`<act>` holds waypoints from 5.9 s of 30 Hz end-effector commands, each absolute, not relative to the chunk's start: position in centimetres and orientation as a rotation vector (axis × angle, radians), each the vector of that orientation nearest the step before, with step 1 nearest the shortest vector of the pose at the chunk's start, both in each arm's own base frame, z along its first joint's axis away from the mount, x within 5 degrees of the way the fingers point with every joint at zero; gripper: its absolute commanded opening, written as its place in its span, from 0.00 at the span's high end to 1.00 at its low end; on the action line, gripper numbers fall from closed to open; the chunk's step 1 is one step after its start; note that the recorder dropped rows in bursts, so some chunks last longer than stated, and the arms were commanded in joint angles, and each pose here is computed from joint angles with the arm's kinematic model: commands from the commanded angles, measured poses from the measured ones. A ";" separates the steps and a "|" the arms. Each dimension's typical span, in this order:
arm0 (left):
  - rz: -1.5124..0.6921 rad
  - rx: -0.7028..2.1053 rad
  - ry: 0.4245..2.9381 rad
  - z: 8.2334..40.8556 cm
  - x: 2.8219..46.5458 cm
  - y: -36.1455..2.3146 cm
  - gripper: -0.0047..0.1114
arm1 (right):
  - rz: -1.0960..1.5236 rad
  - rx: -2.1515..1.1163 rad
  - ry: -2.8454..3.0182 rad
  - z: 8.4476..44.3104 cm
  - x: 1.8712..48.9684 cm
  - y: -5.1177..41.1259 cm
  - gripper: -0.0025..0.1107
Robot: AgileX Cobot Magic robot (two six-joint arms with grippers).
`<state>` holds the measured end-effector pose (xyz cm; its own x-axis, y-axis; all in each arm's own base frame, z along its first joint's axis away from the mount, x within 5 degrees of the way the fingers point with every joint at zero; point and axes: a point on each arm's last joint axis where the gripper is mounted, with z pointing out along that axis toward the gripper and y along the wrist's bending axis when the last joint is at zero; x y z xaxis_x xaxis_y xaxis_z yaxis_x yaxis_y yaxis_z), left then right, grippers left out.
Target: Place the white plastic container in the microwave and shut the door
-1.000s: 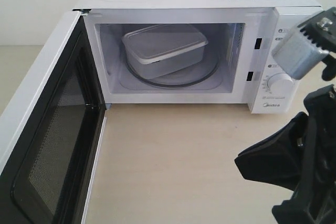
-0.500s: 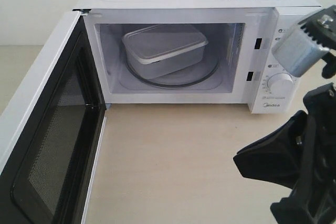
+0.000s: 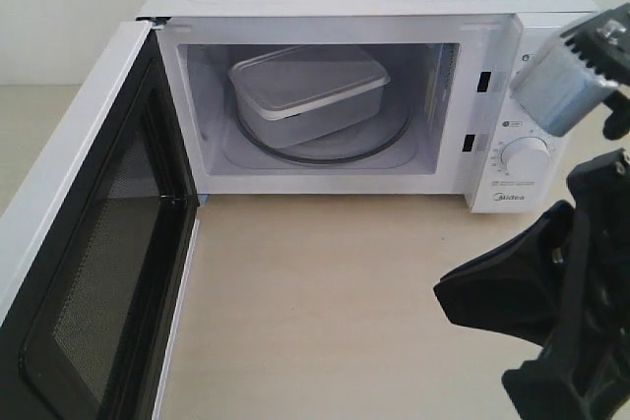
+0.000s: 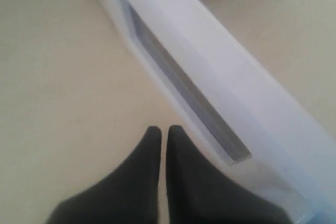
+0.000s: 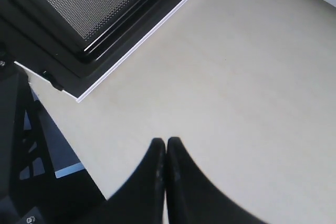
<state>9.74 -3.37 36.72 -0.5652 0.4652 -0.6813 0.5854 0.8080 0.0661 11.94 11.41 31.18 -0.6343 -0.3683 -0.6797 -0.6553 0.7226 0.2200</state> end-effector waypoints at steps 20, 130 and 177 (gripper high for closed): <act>-0.703 1.285 2.155 30.7 17.1 -10.9 0.92 | 0.572 -0.637 1.990 41.3 9.7 8.5 0.98; -0.554 1.033 1.522 43.7 11.0 -10.7 0.92 | 0.261 -0.067 1.591 24.2 22.6 12.1 0.98; -0.563 1.052 1.531 43.5 10.9 -10.8 0.92 | 0.038 0.000 1.636 24.8 27.8 14.1 0.98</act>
